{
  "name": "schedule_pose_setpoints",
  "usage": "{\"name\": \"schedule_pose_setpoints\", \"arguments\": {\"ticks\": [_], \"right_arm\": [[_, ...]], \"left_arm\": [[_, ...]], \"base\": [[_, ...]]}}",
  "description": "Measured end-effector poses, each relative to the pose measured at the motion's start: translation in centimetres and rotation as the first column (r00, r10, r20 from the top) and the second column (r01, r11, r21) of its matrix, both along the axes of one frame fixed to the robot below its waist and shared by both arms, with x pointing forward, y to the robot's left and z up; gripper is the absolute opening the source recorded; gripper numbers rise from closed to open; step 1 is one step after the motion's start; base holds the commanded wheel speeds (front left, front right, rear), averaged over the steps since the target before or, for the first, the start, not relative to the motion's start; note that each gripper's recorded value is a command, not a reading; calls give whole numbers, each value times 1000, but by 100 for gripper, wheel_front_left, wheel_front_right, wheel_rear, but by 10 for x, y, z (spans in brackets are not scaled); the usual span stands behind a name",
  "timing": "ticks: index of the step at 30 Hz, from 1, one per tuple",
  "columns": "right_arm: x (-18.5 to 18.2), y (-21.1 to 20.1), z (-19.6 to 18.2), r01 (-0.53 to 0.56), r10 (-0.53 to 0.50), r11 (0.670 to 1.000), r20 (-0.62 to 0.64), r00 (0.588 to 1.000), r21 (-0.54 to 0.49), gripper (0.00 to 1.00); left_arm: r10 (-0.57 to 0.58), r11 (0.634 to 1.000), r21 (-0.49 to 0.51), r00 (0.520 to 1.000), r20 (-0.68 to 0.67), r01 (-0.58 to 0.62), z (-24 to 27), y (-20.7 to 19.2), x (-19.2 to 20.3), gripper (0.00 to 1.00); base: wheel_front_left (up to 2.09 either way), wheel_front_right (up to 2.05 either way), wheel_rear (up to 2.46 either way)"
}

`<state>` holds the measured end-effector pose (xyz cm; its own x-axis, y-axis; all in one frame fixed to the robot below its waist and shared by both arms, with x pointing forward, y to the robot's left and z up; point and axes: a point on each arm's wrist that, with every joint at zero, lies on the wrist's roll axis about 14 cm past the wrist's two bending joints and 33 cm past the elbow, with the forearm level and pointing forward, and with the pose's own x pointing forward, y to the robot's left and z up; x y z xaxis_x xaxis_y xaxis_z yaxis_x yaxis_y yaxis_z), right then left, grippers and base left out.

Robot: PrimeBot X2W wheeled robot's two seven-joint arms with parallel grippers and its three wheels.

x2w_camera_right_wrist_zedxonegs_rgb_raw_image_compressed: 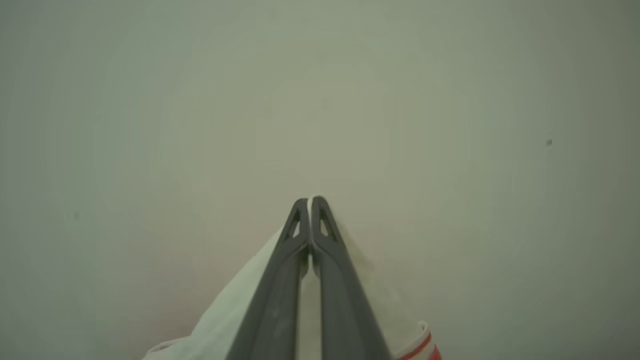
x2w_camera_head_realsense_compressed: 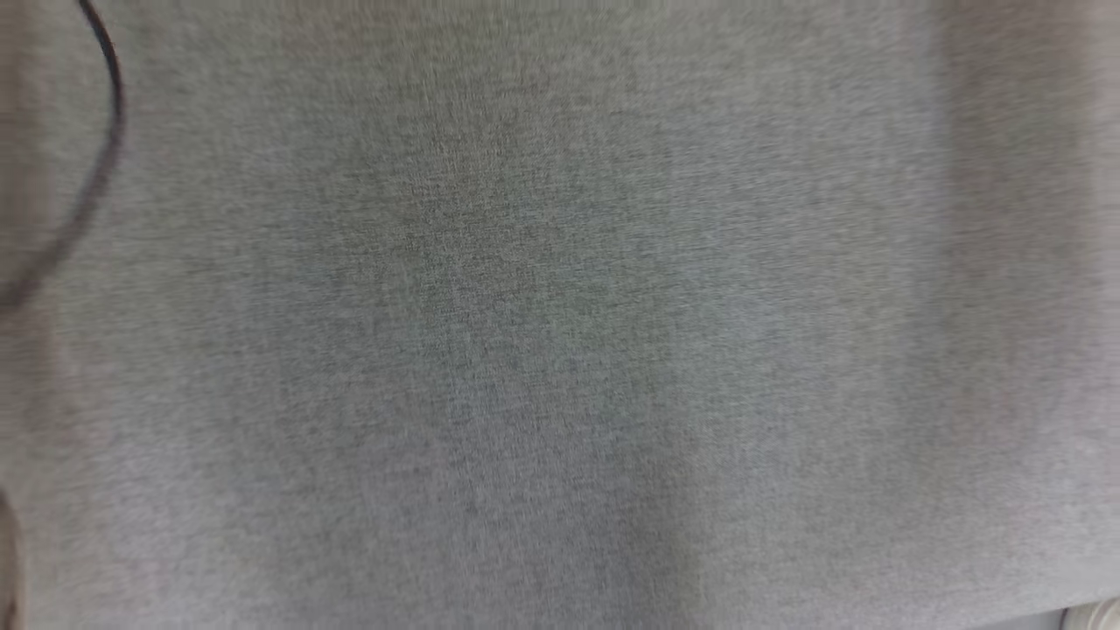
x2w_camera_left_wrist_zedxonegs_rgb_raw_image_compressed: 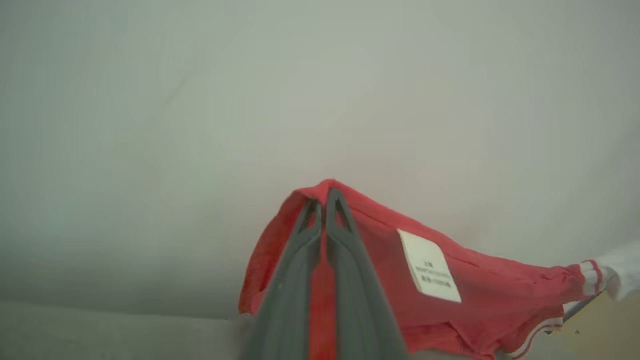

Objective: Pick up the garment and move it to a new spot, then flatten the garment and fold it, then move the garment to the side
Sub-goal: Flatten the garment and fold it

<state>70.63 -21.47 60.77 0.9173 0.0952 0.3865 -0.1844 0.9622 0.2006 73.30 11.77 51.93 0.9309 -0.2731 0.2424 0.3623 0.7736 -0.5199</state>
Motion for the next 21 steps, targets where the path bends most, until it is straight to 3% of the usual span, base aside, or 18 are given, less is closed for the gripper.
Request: {"name": "schedule_pose_setpoints", "arguments": {"ticks": [4, 7, 13, 18, 21], "right_arm": [[-28, 2, -41, -56, 60, 998, -201, 978, 27, 0], [-54, -2, -51, -67, 77, 997, -292, 953, 44, 0], [-116, -2, -74, -103, 102, 994, -481, 871, 24, 0], [-169, -11, -78, -84, 76, 996, -560, 825, 12, 0], [-205, -21, -93, -58, 35, 998, -636, 771, -16, 0]], "left_arm": [[-66, 997, 25, 991, -114, 69, -22, -6, -29, 0], [-103, 993, 35, 978, -180, 111, -31, -10, -56, 0], [-156, 983, 39, 932, -326, 179, -56, -16, -124, 0], [-149, 988, -90, 928, -342, 126, -46, -16, -173, 0], [-135, 986, -140, 920, -368, 88, -48, -12, -206, 0]], "base": [[0, 0, 0], [0, 0, 0], [0, 0, 0], [0, 0, 0], [0, 0, 0]]}}
